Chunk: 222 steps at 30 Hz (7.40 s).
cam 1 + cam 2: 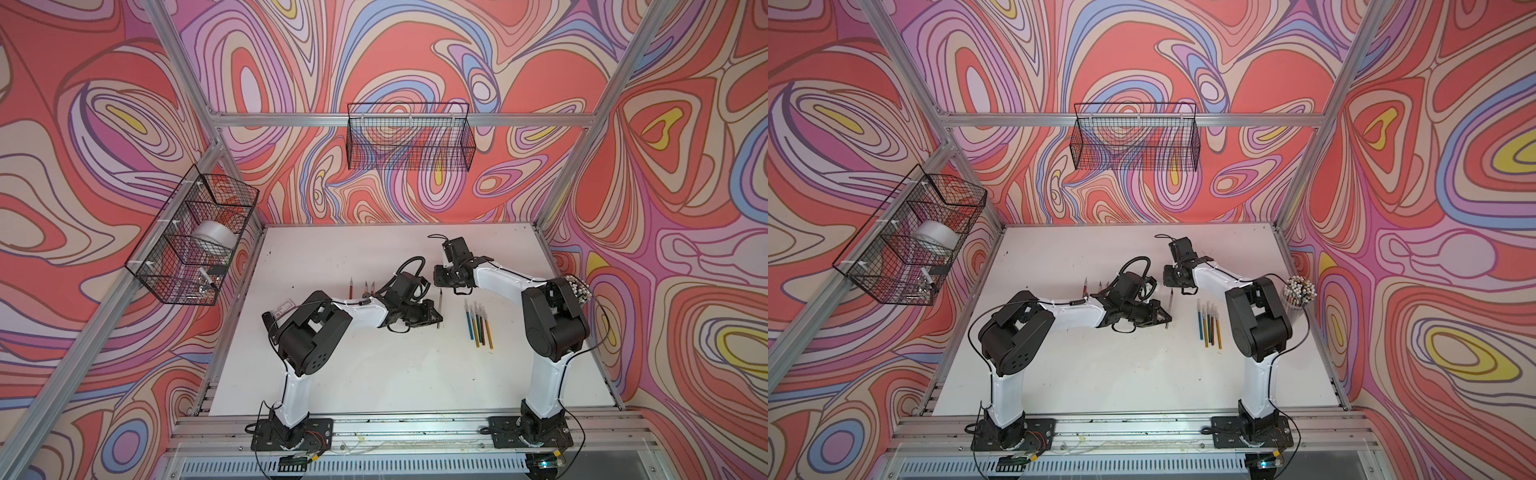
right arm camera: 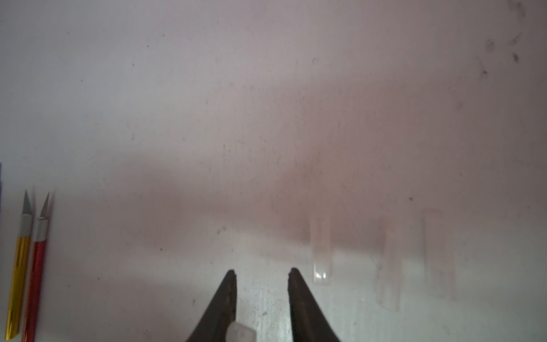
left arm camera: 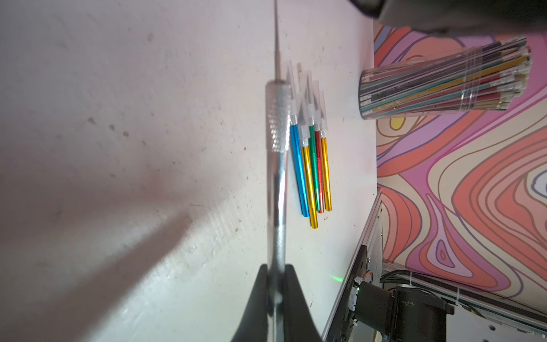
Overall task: Remove protective caps from carving knives
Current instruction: Place the protective sleeve at the center of the board, then place the carving knife at the center of the board, then pick up the carving knife from the center of the board.
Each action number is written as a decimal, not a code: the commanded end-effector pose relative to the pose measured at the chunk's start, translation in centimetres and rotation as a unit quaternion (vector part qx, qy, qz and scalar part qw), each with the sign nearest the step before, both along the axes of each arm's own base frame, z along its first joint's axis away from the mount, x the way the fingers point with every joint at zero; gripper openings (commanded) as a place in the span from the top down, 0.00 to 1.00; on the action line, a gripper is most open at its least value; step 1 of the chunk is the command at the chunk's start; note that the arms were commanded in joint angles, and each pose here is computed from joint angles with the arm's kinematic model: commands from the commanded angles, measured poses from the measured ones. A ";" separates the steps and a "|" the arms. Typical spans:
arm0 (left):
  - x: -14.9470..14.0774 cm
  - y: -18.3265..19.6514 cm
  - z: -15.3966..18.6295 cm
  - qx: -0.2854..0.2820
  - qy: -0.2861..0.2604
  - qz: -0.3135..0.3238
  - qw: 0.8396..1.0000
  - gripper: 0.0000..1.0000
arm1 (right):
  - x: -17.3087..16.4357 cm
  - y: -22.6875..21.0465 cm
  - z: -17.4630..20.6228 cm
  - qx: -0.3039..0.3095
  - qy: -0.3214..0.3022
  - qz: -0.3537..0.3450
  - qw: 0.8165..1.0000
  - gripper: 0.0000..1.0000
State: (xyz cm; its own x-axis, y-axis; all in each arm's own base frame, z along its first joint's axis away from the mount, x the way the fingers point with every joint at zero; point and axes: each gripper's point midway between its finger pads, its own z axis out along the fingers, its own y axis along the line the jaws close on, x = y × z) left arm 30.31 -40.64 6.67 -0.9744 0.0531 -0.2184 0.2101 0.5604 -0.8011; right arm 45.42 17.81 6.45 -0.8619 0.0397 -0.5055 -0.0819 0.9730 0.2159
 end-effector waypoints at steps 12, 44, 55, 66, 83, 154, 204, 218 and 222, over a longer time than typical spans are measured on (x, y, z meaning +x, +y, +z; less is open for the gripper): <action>2.8 -0.4 -0.6 -0.018 0.006 0.022 1.000 0.99 | -0.5 -0.2 1.2 0.008 -0.010 -0.002 1.000 0.68; 2.4 0.2 -1.0 -0.024 0.012 0.024 0.999 0.98 | 0.0 -1.4 1.1 -0.022 -0.011 -0.026 0.999 0.69; 1.7 0.9 -1.9 -0.022 0.020 0.029 0.999 0.99 | 0.5 -2.0 2.4 -0.037 -0.025 -0.035 0.998 0.70; 0.5 3.0 -1.1 0.016 -0.018 0.019 1.000 0.98 | -2.7 -1.7 2.4 -0.011 -0.005 -0.013 1.000 0.77; 0.5 13.4 -2.4 0.307 -0.063 0.068 0.947 0.99 | -10.2 0.7 5.9 0.128 -0.018 0.060 0.990 0.70; 6.6 19.9 -4.2 0.490 -0.048 0.106 0.864 0.81 | -14.2 -0.4 6.1 0.152 -0.022 0.052 0.987 0.55; -4.8 12.4 12.5 0.028 -0.149 -0.005 0.988 0.47 | -15.3 -7.7 -0.7 -0.027 0.104 -0.082 0.991 0.66; -7.0 13.8 15.1 0.018 -0.195 -0.019 0.980 0.15 | -14.5 -9.3 -2.3 -0.021 0.120 -0.110 0.986 0.66; -7.8 14.2 15.8 0.010 -0.211 -0.027 0.977 0.02 | -14.4 -9.5 -2.2 -0.020 0.118 -0.113 0.986 0.66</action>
